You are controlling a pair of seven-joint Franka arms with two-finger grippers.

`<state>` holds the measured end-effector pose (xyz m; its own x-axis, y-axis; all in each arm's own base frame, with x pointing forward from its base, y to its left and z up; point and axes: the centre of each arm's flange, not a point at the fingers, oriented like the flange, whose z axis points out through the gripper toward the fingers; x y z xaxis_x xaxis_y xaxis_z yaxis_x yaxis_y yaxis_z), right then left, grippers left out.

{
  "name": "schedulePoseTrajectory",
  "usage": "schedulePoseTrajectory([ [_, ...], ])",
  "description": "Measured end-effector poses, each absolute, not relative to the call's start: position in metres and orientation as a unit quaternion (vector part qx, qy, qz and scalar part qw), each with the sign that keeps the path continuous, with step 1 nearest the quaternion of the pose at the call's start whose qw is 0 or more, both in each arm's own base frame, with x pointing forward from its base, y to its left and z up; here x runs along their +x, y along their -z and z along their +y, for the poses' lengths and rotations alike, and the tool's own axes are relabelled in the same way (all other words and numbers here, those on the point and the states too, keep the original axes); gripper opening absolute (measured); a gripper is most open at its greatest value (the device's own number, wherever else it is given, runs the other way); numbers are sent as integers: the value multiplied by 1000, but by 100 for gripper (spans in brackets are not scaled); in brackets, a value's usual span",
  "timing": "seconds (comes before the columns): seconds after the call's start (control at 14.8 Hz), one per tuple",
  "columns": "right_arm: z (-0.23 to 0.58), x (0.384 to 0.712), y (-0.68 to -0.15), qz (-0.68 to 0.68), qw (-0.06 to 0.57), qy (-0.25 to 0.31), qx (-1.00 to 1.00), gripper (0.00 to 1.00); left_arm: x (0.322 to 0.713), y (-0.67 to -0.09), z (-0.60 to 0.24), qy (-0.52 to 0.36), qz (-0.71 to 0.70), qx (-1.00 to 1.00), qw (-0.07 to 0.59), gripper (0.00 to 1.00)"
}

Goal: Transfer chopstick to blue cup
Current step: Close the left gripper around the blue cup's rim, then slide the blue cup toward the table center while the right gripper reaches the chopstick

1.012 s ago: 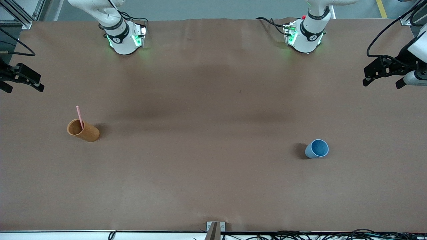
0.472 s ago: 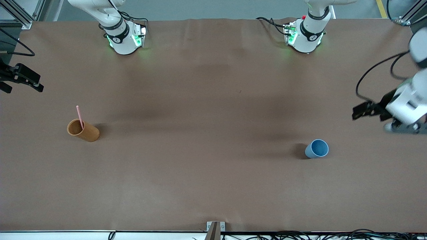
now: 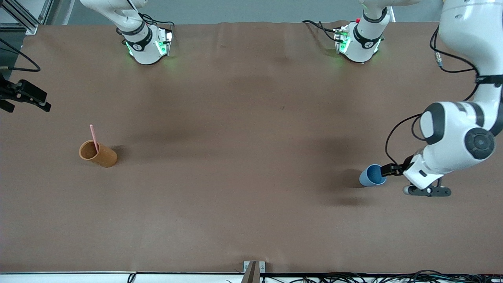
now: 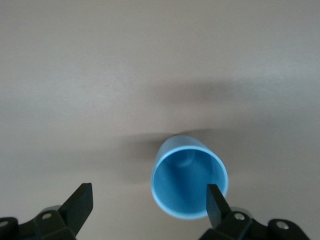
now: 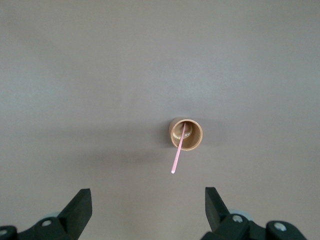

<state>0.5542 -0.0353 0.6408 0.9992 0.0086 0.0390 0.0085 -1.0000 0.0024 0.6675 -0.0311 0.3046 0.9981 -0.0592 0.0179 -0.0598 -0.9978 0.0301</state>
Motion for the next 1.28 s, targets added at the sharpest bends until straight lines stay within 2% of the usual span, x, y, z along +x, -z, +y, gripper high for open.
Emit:
schedulePoseTrajectory([
  [0.4,-45,557,-636,-4,1,-17,1000,100,666,-266,-35,-19,-30,999,17,100],
  [0.47,-45,557,-636,-4,1,-17,1000,100,666,-262,-35,-18,-30,999,17,94],
  [0.81,-73,554,-632,-28,1,-13,1000,100,665,-245,-37,-7,-20,1000,18,43],
  [1.08,-90,552,-599,-39,-1,10,999,100,671,-259,-40,-24,-22,999,19,4],
  [1.28,-88,556,-567,-37,-1,9,999,100,679,-311,-59,-19,-14,999,27,5],
])
